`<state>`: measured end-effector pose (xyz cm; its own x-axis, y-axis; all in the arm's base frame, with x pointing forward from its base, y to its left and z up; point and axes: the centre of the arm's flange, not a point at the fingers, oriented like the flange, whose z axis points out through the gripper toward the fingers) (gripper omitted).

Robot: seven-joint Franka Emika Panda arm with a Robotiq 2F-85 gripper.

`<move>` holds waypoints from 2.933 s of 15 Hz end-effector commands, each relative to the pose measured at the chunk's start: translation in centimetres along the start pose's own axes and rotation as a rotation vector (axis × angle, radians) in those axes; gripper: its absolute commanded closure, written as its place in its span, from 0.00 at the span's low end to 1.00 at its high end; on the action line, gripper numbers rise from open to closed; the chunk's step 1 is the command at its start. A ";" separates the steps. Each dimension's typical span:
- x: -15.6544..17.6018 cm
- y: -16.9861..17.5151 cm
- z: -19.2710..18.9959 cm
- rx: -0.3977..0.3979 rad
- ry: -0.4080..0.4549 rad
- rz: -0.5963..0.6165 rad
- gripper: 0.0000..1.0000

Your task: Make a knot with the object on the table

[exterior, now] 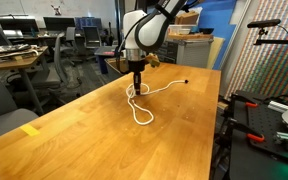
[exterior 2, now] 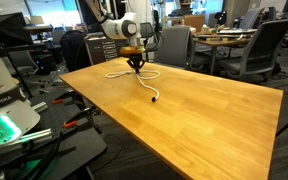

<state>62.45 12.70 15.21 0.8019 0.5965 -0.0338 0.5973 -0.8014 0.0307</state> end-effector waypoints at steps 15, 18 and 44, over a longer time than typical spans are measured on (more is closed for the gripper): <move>-18.5 16.5 -31.1 -0.179 0.424 0.661 0.95; -22.6 17.2 -37.5 -0.162 0.520 0.796 0.94; -19.3 14.7 -40.6 -0.002 0.315 0.800 0.93</move>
<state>56.07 -10.05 54.41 0.9044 -0.3008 0.3026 -0.2849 -0.9537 -0.0965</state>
